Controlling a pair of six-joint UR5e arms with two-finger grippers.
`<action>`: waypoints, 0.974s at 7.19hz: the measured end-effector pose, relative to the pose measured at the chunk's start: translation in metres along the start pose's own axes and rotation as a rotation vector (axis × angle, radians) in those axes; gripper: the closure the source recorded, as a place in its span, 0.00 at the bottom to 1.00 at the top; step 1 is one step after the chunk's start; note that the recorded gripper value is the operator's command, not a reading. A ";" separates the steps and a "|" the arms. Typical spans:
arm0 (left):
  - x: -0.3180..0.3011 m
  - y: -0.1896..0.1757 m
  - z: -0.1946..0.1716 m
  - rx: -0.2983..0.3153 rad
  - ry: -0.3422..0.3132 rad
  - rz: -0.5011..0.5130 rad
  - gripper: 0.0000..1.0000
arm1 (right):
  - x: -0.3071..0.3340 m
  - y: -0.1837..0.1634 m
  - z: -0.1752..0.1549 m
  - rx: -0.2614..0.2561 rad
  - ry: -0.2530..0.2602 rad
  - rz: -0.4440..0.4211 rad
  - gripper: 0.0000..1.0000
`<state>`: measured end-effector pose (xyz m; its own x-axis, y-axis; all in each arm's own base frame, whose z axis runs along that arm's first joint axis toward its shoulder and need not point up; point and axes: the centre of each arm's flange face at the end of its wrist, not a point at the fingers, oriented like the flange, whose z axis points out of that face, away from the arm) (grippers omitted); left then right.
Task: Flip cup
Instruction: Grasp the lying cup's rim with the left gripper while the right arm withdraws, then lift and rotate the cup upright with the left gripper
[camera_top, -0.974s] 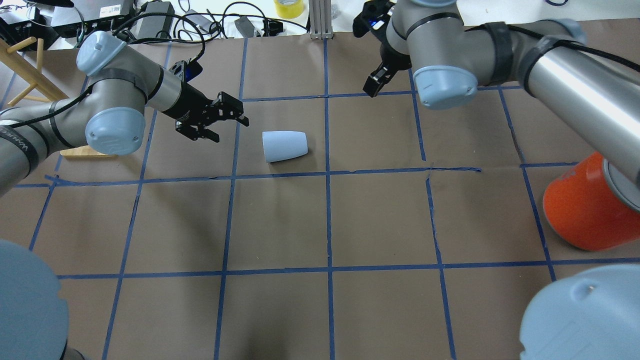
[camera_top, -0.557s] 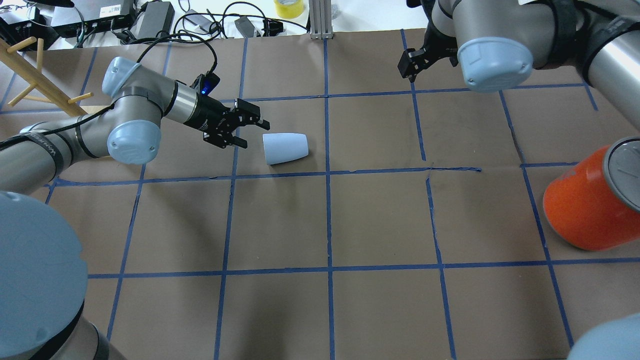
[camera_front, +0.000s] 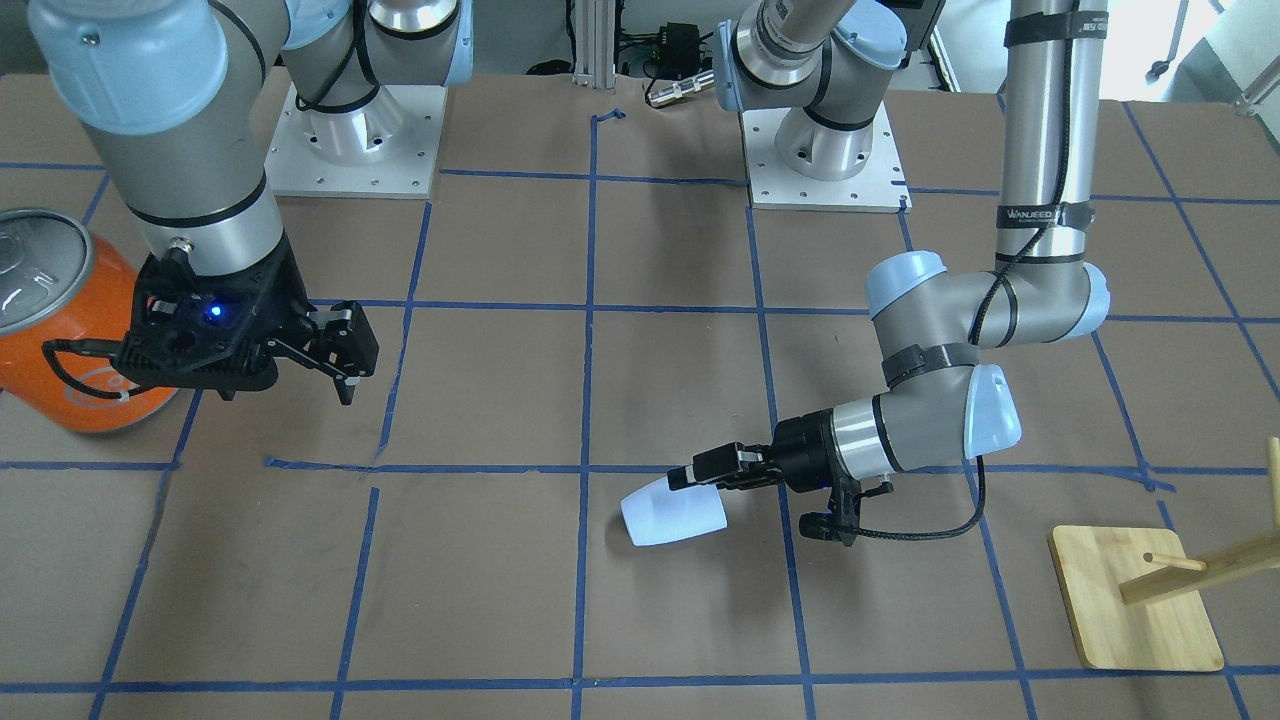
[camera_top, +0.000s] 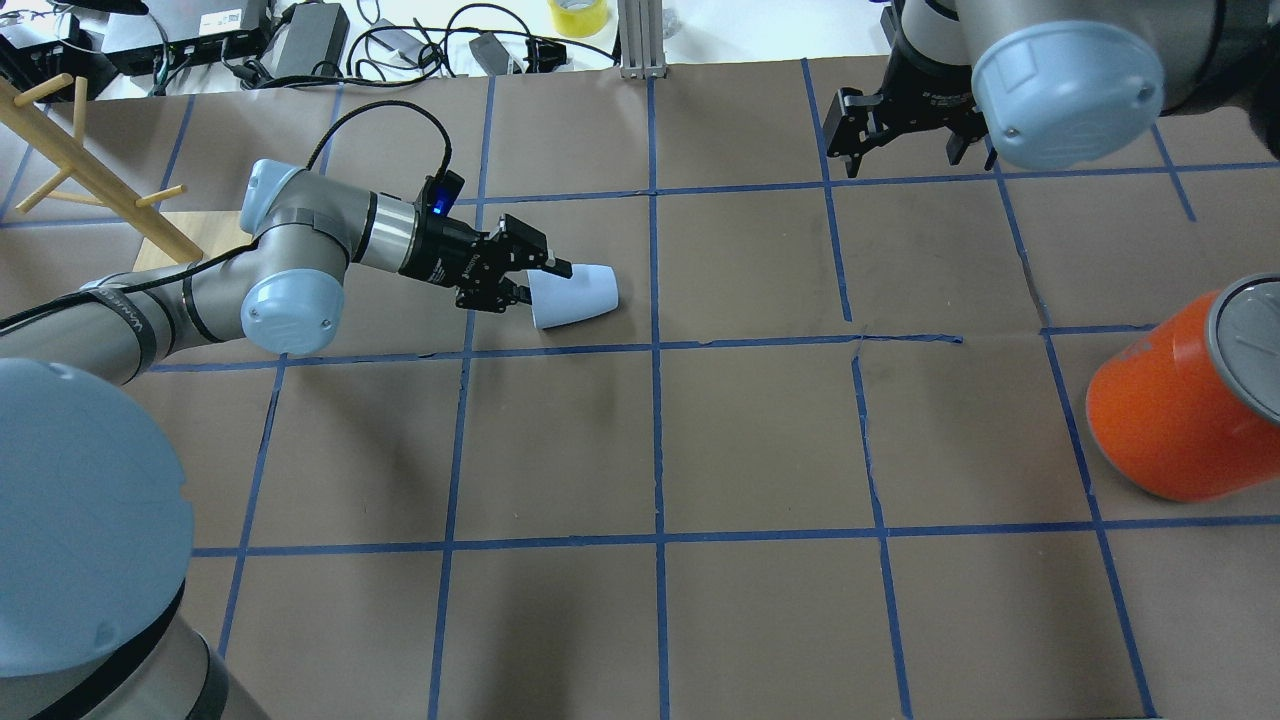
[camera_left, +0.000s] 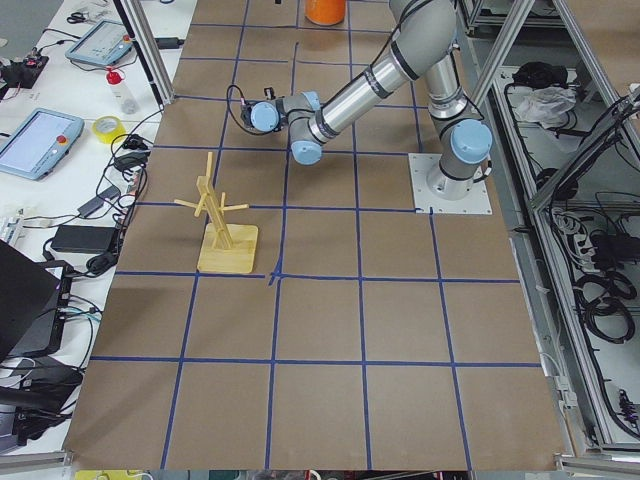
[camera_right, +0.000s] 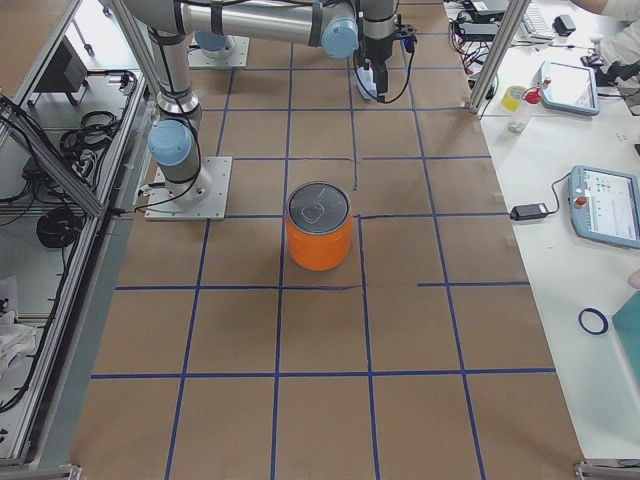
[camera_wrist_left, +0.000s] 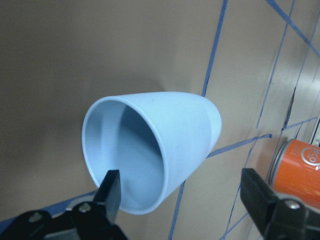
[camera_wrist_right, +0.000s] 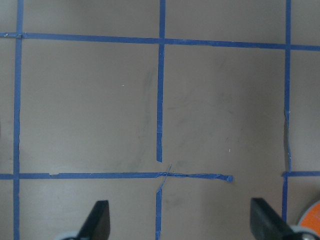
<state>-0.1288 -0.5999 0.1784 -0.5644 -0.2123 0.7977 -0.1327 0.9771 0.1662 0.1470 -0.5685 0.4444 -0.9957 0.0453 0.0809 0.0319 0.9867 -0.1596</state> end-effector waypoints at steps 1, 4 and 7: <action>0.004 0.000 0.001 0.000 0.020 -0.010 1.00 | 0.001 0.003 -0.007 0.007 0.001 0.085 0.00; 0.020 -0.003 -0.011 0.042 0.004 0.000 1.00 | 0.007 0.027 -0.013 -0.097 0.006 0.123 0.00; 0.070 -0.032 -0.071 0.245 -0.335 0.061 1.00 | 0.010 0.039 -0.025 -0.124 -0.001 0.017 0.00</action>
<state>-0.1064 -0.6450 0.2698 -0.8056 -0.1862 0.5625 -0.2582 0.9648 -0.0504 0.1409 -0.5253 0.4638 -0.9950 0.0624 0.0783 0.0595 0.9975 -0.0378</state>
